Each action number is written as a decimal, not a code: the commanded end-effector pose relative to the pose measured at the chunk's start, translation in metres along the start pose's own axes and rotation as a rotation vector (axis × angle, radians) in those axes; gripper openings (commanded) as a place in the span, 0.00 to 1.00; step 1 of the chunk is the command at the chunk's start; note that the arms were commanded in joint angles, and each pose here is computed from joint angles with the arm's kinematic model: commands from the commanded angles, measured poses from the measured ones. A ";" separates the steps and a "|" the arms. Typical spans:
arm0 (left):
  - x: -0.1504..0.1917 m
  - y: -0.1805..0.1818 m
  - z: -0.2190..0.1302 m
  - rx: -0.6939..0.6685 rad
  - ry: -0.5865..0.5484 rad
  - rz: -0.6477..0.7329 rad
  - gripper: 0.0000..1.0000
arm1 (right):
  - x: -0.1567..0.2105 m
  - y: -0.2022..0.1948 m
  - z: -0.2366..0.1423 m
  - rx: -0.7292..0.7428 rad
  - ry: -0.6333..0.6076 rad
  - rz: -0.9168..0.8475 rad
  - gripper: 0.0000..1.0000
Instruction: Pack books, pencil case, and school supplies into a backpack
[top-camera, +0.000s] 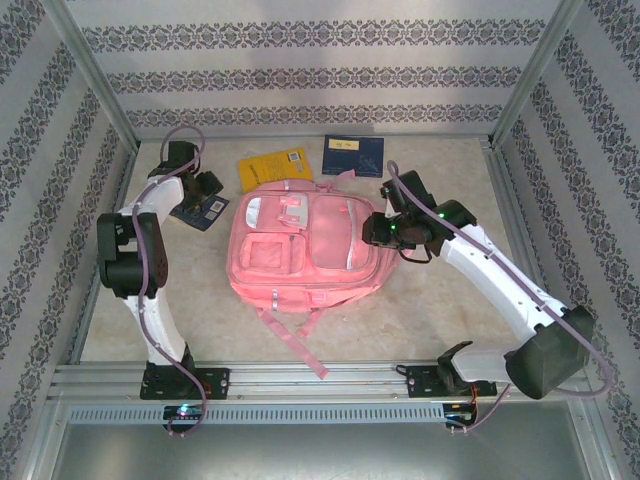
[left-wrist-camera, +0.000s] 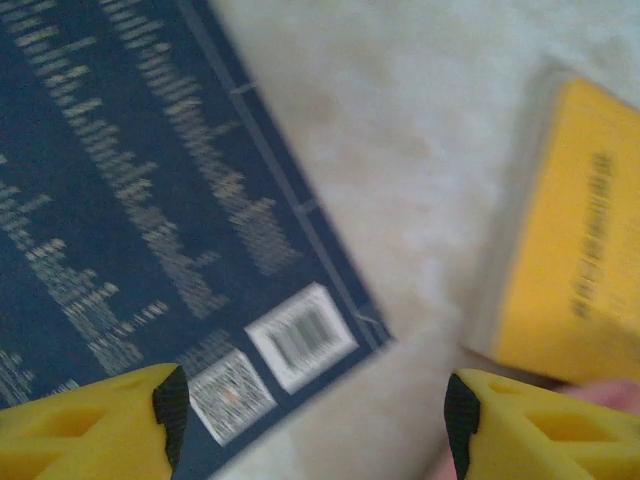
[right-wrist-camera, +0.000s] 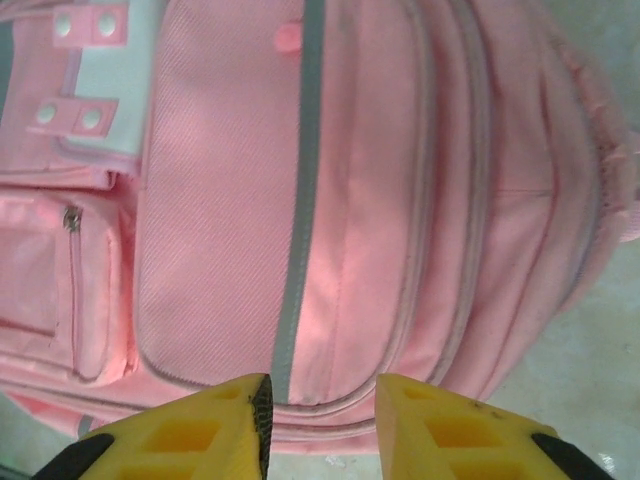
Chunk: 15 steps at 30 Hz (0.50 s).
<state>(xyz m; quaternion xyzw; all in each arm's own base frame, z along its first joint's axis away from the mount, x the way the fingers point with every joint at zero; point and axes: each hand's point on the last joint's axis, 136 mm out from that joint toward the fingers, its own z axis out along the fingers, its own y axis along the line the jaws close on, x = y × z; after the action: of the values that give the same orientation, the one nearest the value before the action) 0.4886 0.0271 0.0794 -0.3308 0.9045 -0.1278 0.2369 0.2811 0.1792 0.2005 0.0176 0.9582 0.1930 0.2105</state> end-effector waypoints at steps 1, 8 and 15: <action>-0.021 0.013 0.008 -0.029 -0.024 -0.056 0.69 | 0.006 0.015 -0.002 -0.026 0.037 -0.070 0.33; 0.015 0.044 0.045 -0.097 0.131 -0.163 0.65 | 0.017 0.047 0.010 -0.074 0.090 -0.181 0.31; 0.061 0.080 0.024 -0.246 0.223 -0.245 0.61 | 0.013 0.093 0.017 -0.163 0.113 -0.277 0.31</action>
<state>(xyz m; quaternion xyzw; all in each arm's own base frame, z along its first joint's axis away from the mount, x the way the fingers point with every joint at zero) 0.4796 0.0505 0.0363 -0.4062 0.8870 -0.1161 0.1865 0.2708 0.2527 0.2015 -0.1080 0.9545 0.2169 0.1737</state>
